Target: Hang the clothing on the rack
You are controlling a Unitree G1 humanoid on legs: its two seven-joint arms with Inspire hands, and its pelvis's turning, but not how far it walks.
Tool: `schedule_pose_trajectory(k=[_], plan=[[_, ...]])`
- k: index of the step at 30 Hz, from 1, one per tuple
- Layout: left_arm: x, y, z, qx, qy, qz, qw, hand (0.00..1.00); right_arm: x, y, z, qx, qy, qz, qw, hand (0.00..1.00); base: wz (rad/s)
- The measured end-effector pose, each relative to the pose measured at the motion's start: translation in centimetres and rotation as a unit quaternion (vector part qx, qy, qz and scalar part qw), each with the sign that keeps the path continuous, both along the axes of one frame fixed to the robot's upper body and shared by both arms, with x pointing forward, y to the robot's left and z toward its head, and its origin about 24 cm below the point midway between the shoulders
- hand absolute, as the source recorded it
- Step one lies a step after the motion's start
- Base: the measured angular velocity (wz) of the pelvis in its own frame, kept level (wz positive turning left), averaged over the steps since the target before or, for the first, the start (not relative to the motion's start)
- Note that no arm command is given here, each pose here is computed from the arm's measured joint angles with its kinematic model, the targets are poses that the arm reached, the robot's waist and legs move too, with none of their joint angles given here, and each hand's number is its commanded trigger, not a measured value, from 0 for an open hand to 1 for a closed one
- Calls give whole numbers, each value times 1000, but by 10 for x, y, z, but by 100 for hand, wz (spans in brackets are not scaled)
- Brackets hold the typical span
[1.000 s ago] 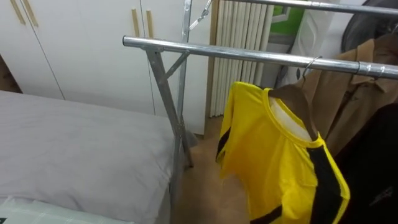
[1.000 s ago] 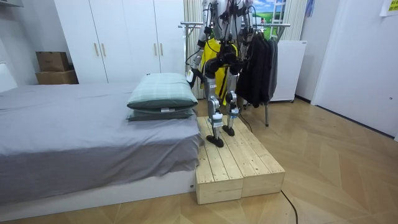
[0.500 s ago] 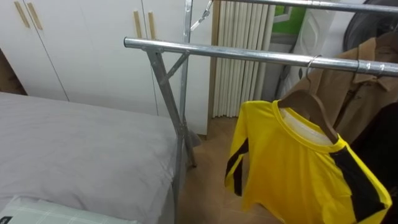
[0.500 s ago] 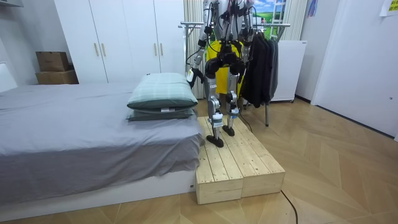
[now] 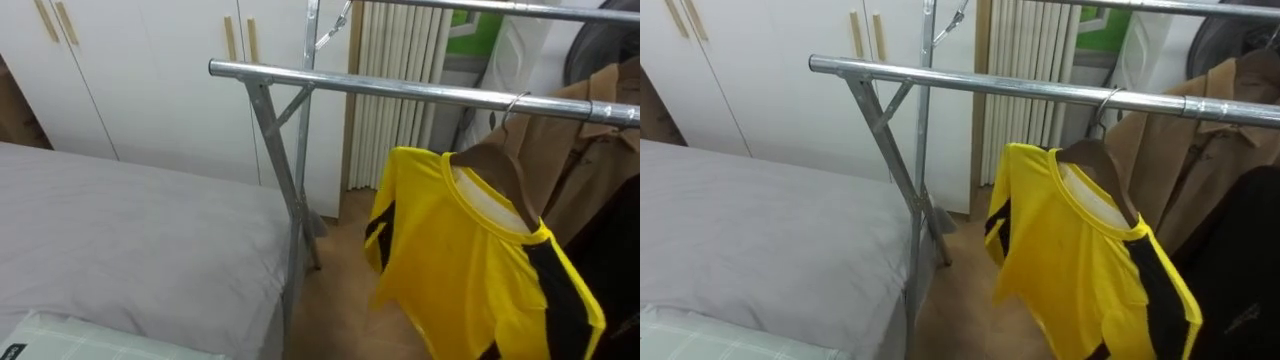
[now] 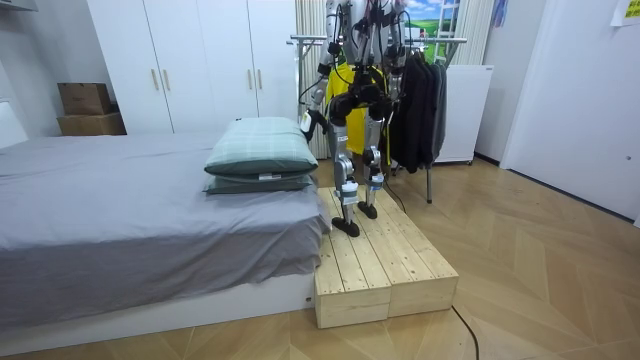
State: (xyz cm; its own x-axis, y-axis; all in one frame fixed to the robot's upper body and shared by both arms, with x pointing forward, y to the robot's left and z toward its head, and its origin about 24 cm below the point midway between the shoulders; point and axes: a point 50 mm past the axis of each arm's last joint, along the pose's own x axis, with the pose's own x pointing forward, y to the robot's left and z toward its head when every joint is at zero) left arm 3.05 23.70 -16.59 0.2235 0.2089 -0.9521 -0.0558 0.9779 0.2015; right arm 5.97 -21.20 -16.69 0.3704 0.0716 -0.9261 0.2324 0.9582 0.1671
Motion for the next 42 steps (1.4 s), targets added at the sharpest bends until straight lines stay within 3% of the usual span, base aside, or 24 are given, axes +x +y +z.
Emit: schedule_pose_trajectory(k=[12, 26, 42], plan=[[0, -1, -1, -5, 3, -2, 1000, 0, -10, -1, 1, 52, -13, -32, 998, 0, 0], [0, -3, -2, -7, 10, -10, 1000, 0, -9, -4, 2, 57, -20, -27, 998, 0, 0], [11, -10, -2, -10, -17, -26, 999, 0, 24, -8, 7, -9, -25, 124, 992, 0, 23]])
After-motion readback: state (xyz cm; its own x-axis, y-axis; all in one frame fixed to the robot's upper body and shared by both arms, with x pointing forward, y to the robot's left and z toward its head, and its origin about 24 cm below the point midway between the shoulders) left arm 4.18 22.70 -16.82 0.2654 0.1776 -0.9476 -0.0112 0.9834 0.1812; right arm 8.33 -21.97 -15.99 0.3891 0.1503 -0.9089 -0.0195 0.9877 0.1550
